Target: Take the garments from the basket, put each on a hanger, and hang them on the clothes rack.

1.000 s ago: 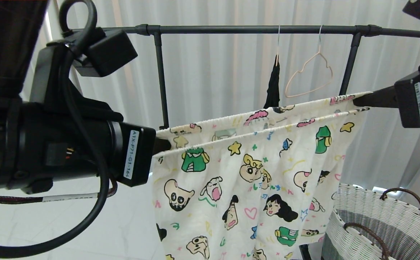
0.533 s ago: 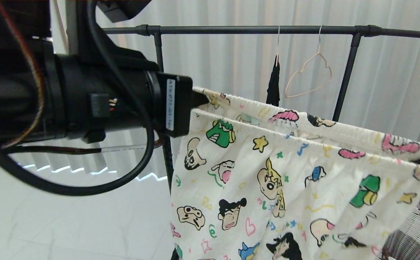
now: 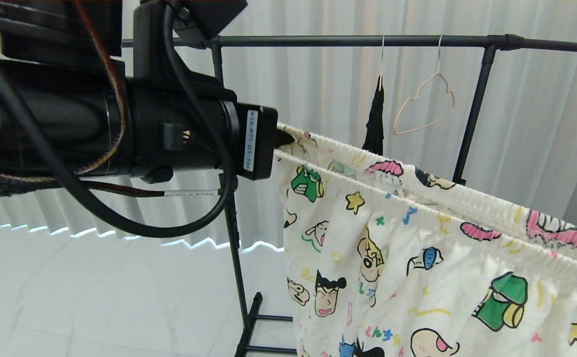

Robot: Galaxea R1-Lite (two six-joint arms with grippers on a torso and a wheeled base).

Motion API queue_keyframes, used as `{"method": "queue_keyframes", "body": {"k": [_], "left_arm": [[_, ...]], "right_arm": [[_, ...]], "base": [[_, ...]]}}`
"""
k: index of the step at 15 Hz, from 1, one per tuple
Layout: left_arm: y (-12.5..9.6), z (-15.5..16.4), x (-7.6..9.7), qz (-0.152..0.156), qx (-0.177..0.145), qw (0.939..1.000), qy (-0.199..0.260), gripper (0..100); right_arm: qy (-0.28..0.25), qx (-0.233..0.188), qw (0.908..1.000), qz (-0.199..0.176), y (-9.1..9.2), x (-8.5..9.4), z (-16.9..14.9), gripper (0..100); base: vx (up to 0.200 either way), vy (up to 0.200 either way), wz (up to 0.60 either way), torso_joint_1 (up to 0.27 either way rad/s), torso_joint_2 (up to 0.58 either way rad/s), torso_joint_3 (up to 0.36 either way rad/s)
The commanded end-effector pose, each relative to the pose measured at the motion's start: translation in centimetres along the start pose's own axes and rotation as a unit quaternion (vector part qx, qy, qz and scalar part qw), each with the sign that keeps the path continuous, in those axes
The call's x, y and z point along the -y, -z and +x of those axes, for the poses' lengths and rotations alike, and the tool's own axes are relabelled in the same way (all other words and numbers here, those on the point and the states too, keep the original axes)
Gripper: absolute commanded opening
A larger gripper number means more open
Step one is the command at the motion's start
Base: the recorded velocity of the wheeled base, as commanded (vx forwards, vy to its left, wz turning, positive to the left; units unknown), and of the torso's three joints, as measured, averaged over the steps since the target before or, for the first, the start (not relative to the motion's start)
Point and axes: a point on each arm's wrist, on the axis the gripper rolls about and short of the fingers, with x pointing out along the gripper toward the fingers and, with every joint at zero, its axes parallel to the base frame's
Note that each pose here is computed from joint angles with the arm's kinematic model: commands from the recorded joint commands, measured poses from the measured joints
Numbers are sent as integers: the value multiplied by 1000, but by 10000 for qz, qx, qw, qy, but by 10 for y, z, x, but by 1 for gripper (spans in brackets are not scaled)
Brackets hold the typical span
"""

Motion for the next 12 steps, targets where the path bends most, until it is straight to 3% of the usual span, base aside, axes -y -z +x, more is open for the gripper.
{"method": "queue_keyframes", "body": {"k": [1, 3, 5, 7, 8, 12], "left_arm": [[4, -13, 0, -28, -221, 9998, -11, 0], [16, -41, 1, -426, -850, 9955, -14, 0], [31, -64, 12, -843, -1244, 9885, 173, 0], [44, -75, 16, -773, -1358, 9873, 293, 0], [51, -86, 26, -704, -1391, 9860, 593, 0], [54, -96, 52, -802, -1495, 9777, 1242, 0]], "right_arm": [[218, -119, 9997, 51, 5, 2, 3, 0], [758, 20, 9968, 241, 3, 12, 11, 0], [1141, 686, 9901, 446, -23, 32, 36, 0], [1233, 1014, 9860, 474, -43, 42, 58, 0], [1234, 1180, 9843, 448, -58, 48, 78, 0], [1126, 1372, 9833, 395, -82, 53, 98, 0]], "base": [[0, 0, 0, 0, 0, 0], [0, 0, 0, 0, 0, 0], [0, 0, 0, 0, 0, 0], [0, 0, 0, 0, 0, 0], [0, 0, 0, 0, 0, 0], [0, 0, 0, 0, 0, 0]]}}
